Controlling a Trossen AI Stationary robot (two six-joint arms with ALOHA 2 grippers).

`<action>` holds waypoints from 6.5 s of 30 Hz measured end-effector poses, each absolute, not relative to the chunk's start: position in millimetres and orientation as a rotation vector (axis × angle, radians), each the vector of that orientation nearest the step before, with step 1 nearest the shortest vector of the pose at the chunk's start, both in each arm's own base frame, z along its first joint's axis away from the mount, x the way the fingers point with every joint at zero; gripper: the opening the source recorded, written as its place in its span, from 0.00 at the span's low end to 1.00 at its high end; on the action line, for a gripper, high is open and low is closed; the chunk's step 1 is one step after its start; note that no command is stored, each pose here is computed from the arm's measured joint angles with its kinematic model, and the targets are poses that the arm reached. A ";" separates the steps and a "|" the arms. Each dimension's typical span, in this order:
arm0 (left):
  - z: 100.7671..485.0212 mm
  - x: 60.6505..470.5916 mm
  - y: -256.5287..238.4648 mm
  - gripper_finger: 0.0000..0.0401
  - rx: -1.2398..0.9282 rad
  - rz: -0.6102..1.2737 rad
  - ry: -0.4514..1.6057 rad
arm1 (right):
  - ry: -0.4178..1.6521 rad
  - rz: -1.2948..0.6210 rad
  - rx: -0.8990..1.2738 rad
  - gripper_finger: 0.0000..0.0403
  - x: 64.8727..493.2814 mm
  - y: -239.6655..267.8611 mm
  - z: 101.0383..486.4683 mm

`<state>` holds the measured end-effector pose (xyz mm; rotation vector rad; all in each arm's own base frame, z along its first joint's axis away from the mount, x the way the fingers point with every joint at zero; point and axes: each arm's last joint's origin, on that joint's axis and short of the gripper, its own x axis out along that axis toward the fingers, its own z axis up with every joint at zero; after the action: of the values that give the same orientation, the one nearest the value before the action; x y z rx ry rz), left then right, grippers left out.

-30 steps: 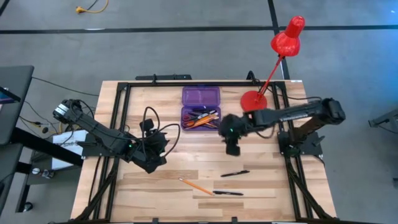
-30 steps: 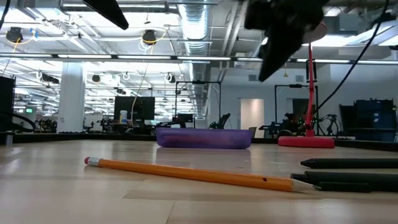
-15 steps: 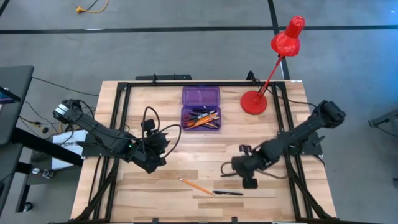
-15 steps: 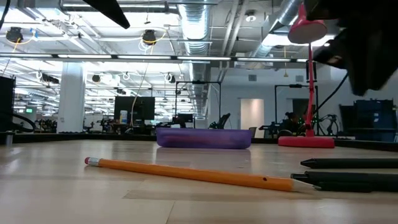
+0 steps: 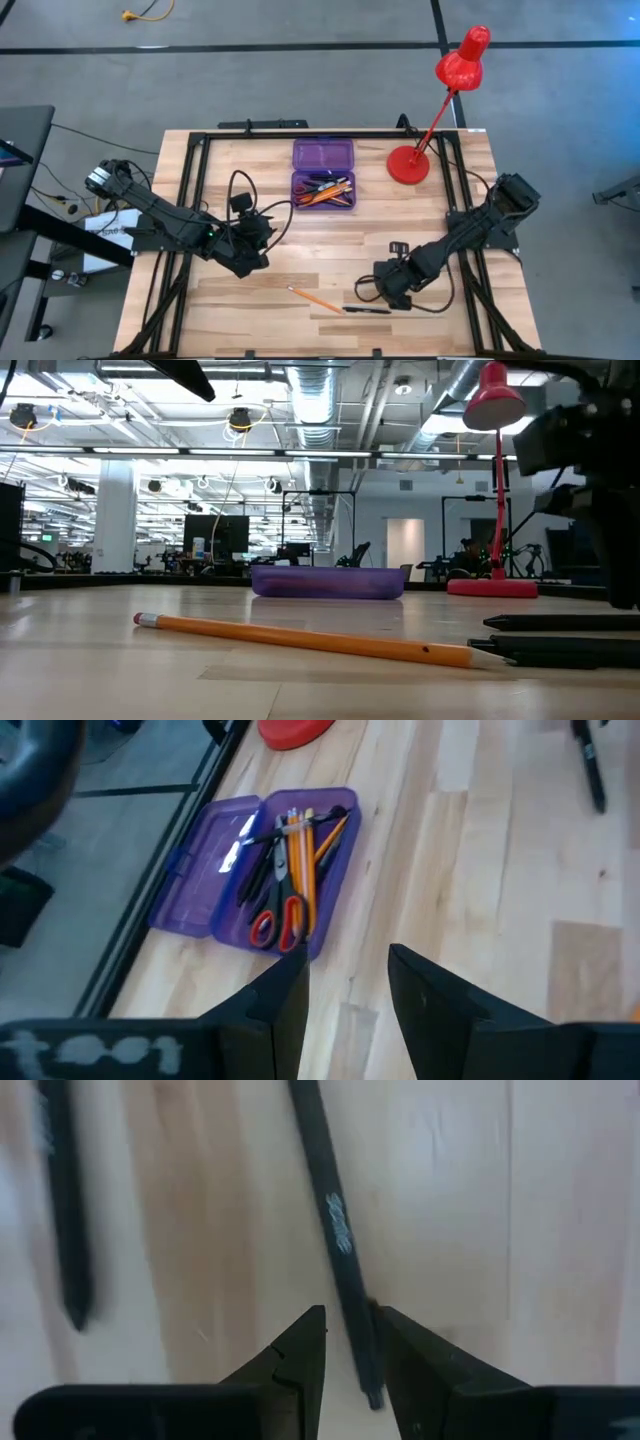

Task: Pick & place school supplies into a supply box
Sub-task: Put the black pen into the purple supply box, then put the yellow pencil into the purple supply box

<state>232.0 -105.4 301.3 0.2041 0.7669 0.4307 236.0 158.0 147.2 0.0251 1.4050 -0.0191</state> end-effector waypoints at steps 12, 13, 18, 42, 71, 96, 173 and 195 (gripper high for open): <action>303.1 234.7 -107.4 0.32 0.142 0.427 0.734 | 1.434 -0.013 0.041 0.22 236.0 159.2 134.3; 303.0 234.7 -107.3 0.32 0.142 0.427 0.735 | 1.439 -0.008 0.047 0.21 236.0 159.0 134.3; 303.0 234.7 -107.3 0.32 0.143 0.429 0.733 | 1.444 0.007 0.058 0.09 236.1 159.5 134.4; 303.1 234.8 -106.7 0.32 0.165 0.429 0.735 | 1.215 -0.107 0.136 0.01 243.5 133.5 176.3; 303.0 234.5 -106.4 0.32 0.049 0.475 0.710 | 1.070 -0.178 0.124 0.01 370.5 -91.4 212.4; 298.8 230.5 -105.2 0.32 0.121 0.432 0.798 | 1.254 -0.163 0.201 0.38 372.1 -98.8 213.6; 125.1 371.6 -121.0 0.01 0.074 -0.080 1.255 | 1.031 -0.297 -0.006 0.33 169.0 115.3 300.1; 169.9 372.6 -62.2 0.00 0.138 0.040 1.186 | 1.016 -0.322 -0.052 0.33 168.6 113.0 300.4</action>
<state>372.6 -62.2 169.9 0.1377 1.1862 0.0402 168.6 113.0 300.4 -0.0517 1.0163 -0.3219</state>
